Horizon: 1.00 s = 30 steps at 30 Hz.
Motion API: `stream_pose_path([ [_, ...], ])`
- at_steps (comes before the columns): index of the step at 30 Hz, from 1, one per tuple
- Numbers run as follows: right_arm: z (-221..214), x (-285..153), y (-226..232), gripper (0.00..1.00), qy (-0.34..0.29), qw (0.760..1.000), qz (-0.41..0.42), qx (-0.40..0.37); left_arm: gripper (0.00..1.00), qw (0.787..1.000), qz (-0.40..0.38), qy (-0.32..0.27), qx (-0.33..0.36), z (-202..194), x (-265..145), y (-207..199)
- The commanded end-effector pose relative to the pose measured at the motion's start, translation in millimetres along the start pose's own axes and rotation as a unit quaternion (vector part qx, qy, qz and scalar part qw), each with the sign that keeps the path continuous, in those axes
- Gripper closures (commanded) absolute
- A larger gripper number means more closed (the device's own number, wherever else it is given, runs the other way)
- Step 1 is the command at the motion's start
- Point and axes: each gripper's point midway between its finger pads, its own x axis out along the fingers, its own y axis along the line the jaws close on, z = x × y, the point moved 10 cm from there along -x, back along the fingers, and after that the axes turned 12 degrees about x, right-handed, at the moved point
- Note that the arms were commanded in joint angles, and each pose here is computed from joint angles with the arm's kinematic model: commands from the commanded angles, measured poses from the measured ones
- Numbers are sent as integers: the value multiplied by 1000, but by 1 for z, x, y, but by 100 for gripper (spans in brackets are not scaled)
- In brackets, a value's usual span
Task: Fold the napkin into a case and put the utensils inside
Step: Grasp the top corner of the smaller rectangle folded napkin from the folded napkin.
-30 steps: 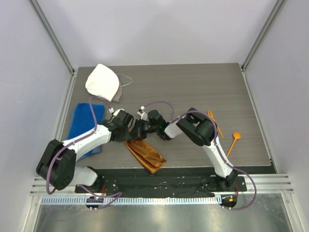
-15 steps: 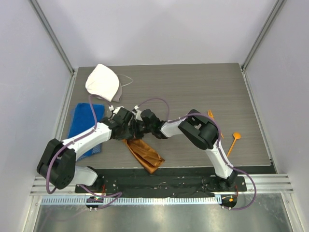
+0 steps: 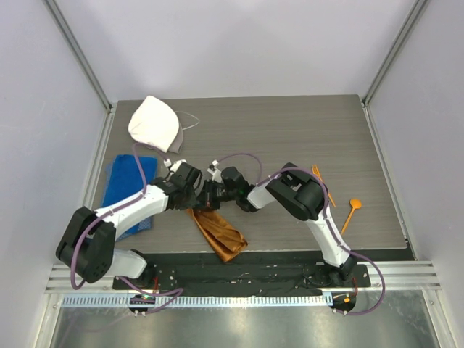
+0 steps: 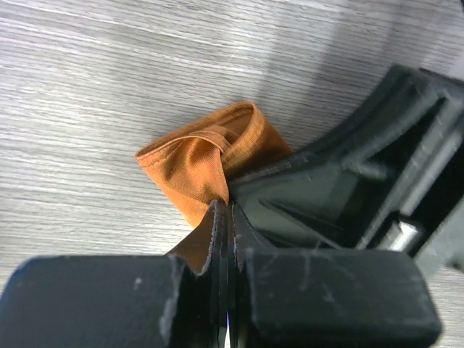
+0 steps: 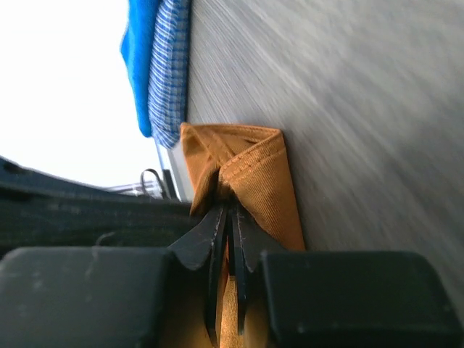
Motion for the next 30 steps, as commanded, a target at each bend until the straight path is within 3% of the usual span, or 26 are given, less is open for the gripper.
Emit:
stream_pose_path([
  [1,-14,-18,6,85,9,999,-33,-40,100,1000,-16,-16,3,5,10,-6],
  [11,-24,-49,0,85,-34,989,-123,-72,100,995,-99,5,22,22,23,-39],
  [21,-11,-38,-3,85,-37,988,-124,-82,100,994,-111,-1,21,23,6,-42],
  [24,-9,-44,8,84,-44,986,-128,-93,91,995,-99,-11,21,25,-2,-38],
  [25,-9,-46,11,83,-46,985,-132,-99,82,996,-91,-7,23,24,-5,-35],
  [27,-11,-53,17,82,-46,983,-143,-106,72,997,-77,-15,26,24,-11,-30],
  [30,-13,-62,23,80,-50,980,-150,-117,64,997,-66,-29,24,25,-18,-24],
])
